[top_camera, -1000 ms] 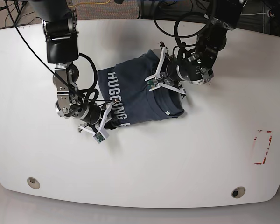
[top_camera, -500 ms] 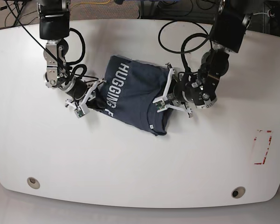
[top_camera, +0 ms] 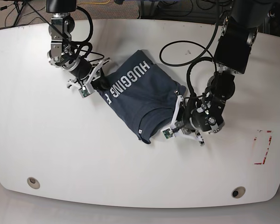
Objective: Layout the t-shirt on the table in an organized manner, then fold the t-shirt properly
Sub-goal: 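Grasp the bundle's edges with both grippers and rotate it square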
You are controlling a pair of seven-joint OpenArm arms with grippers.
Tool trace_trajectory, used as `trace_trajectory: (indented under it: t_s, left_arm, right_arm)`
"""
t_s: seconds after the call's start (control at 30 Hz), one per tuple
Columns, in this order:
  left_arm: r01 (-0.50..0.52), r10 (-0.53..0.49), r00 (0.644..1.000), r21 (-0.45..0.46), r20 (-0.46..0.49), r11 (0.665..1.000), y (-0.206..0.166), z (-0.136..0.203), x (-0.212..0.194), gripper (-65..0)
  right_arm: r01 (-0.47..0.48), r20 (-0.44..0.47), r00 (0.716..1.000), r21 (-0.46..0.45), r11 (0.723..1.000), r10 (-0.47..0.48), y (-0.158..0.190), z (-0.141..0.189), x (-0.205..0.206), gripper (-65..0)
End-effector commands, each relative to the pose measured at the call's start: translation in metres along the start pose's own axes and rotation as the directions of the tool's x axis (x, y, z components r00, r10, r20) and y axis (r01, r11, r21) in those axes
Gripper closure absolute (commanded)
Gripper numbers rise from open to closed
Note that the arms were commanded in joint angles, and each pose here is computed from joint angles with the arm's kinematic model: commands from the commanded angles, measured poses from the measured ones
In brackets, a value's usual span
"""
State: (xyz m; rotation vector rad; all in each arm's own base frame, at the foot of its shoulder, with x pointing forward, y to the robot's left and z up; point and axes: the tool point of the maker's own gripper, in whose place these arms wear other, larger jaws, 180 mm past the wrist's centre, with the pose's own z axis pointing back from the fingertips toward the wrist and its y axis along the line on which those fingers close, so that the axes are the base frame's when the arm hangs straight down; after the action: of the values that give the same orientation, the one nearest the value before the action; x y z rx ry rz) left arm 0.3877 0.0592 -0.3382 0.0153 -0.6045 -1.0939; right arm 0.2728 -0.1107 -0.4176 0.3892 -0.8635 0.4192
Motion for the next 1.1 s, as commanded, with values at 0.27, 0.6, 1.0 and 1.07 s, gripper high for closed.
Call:
trace_trajectory:
  t_s: [0.27, 0.6, 1.0, 1.07]
  left_arm:
    - [-0.036, 0.014, 0.99, 0.162, 0.138, 0.986, 0.026, 0.065, 0.025, -6.9]
    - [-0.114, 0.121, 0.987, -0.07, 0.105, 0.991, -0.066, 0.033, -0.012, -6.9]
    - [-0.212, 0.24, 0.967, -0.252, 0.087, 0.944, -0.147, 0.013, -0.024, -6.9]
    - [-0.225, 0.25, 0.966, -0.268, 0.064, 0.937, -0.152, 0.007, -0.029, -6.9]
  right_arm:
    - [-0.155, 0.048, 0.986, -0.054, 0.986, 0.158, 0.0, 0.024, 0.061, -7.9]
    - [-0.172, 0.062, 0.983, -0.051, 0.984, 0.175, -0.008, 0.007, 0.081, -8.2]
    - [-0.055, 0.021, 0.998, -0.008, 0.998, 0.055, -0.02, -0.023, 0.045, -8.1]
    - [-0.047, 0.011, 0.999, -0.007, 0.999, 0.047, -0.021, -0.024, 0.04, -8.1]
